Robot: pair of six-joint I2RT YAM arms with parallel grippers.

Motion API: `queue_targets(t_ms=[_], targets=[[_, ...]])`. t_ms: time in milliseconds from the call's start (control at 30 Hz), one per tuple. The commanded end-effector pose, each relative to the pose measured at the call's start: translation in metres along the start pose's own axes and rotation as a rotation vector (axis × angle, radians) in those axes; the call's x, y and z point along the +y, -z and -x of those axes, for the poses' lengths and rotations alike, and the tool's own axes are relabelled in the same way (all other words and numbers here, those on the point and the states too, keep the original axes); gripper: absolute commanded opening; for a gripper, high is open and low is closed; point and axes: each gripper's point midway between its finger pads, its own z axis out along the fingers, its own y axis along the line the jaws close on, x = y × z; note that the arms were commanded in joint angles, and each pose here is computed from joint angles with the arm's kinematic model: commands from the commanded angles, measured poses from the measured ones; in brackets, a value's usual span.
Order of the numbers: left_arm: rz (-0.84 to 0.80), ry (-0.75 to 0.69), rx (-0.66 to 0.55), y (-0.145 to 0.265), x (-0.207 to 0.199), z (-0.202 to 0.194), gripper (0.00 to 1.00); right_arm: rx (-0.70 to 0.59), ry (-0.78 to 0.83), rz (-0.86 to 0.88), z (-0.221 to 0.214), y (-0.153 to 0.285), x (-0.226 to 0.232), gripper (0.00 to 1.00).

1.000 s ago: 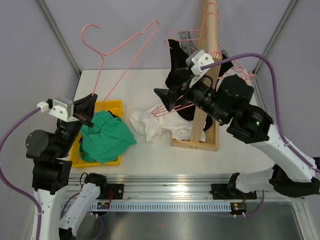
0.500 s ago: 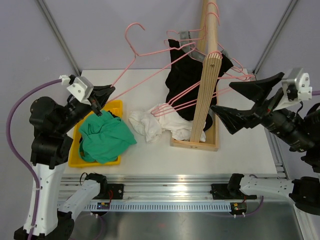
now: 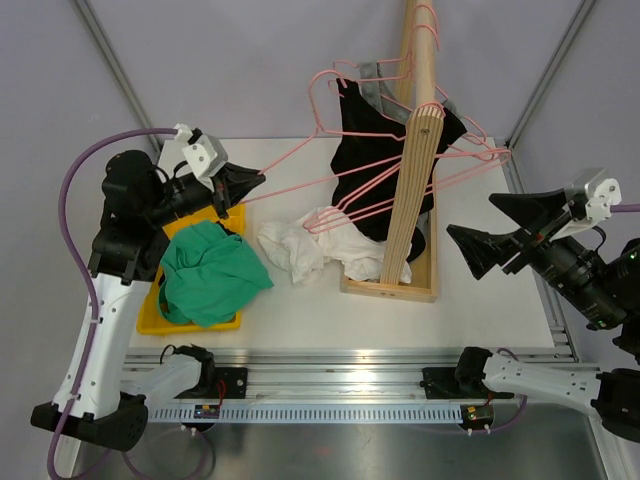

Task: Remove the tank top from the hanger
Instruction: Hang the hanger back to the clothesline with the left arm

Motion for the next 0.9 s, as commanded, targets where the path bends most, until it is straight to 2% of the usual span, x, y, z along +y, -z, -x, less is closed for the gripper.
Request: queue_targets(t_ms=[0, 100, 267, 500, 700, 867], targets=[[-0.072, -0.088, -0.068, -0.004, -0.013, 0.034, 0.0, -0.03, -0.032, -0.122, 0.004, 0.016, -0.027, 1.0], [-0.101, -0.078, -0.061, -0.017, -0.015, 0.036, 0.0, -0.044, -0.042, -0.206, 0.004, 0.03, -0.046, 0.99], [-0.154, -0.079, -0.04, -0.047, -0.019, 0.044, 0.0, -0.074, -0.069, -0.252, 0.003, 0.047, -0.061, 1.0], [-0.188, -0.056, 0.015, -0.094, -0.019, 0.032, 0.0, -0.072, -0.069, -0.254, -0.003, 0.05, -0.062, 0.99], [-0.218, -0.096, 0.065, -0.138, -0.037, 0.024, 0.0, -0.065, -0.063, -0.255, -0.008, 0.05, -0.062, 0.99], [-0.223, -0.105, 0.049, -0.153, -0.041, 0.029, 0.0, -0.073, -0.07, -0.269, -0.009, 0.059, -0.068, 0.99]])
